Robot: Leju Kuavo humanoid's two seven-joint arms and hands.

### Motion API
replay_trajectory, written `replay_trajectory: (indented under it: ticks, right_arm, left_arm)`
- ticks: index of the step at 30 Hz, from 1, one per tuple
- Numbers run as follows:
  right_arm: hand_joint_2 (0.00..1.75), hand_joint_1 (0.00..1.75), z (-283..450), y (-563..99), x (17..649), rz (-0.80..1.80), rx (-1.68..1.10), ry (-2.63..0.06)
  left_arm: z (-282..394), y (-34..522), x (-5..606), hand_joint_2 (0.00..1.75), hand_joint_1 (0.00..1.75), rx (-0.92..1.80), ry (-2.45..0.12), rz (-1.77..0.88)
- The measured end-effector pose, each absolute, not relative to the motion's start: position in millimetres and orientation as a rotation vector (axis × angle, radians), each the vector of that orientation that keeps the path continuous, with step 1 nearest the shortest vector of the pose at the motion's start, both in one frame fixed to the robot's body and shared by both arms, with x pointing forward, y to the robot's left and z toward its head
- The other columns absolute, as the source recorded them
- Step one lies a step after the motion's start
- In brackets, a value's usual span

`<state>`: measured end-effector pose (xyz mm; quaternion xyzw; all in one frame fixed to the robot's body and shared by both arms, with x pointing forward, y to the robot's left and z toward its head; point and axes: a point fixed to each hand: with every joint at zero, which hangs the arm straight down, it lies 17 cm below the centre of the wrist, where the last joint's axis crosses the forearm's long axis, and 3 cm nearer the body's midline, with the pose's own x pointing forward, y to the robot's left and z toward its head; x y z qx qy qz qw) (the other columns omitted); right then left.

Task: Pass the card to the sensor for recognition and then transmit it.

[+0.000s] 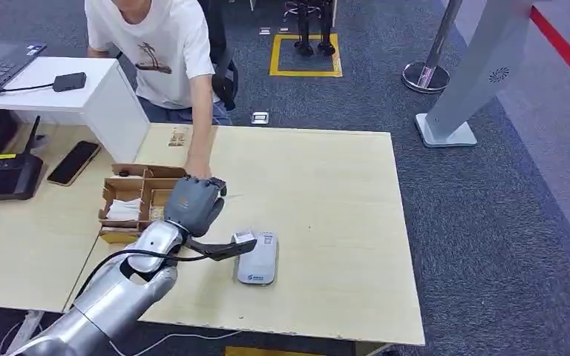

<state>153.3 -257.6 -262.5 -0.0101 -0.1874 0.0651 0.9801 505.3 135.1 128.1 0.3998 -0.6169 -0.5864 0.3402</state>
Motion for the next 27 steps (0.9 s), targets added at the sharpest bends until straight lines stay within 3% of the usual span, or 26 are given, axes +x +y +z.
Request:
replay_trajectory:
  ticks: [10, 17, 23, 27]
  right_arm:
    - [0.0, 0.0, -273.2, -264.0, 108.3, 0.09, -0.047, -0.303]
    - [0.0, 0.0, -273.4, -263.7, 106.5, 0.082, -0.045, -0.303]
    - [0.0, 0.0, -275.8, -256.4, 86.7, 0.038, -0.03, -0.289]
    - [0.0, 0.0, -274.4, -251.1, 91.5, 0.024, -0.022, -0.305]
  left_arm:
    - [138.7, 251.2, 473.1, 1.75, 1.75, 1.295, -1.594, -1.339]
    - [140.8, 277.8, 455.5, 1.75, 1.75, 1.355, -1.559, -1.311]
    - [115.5, 301.9, 349.7, 1.75, 1.75, 1.531, -1.505, -1.272]
    - [114.6, 301.9, 321.6, 1.75, 1.75, 1.512, -1.531, -1.204]
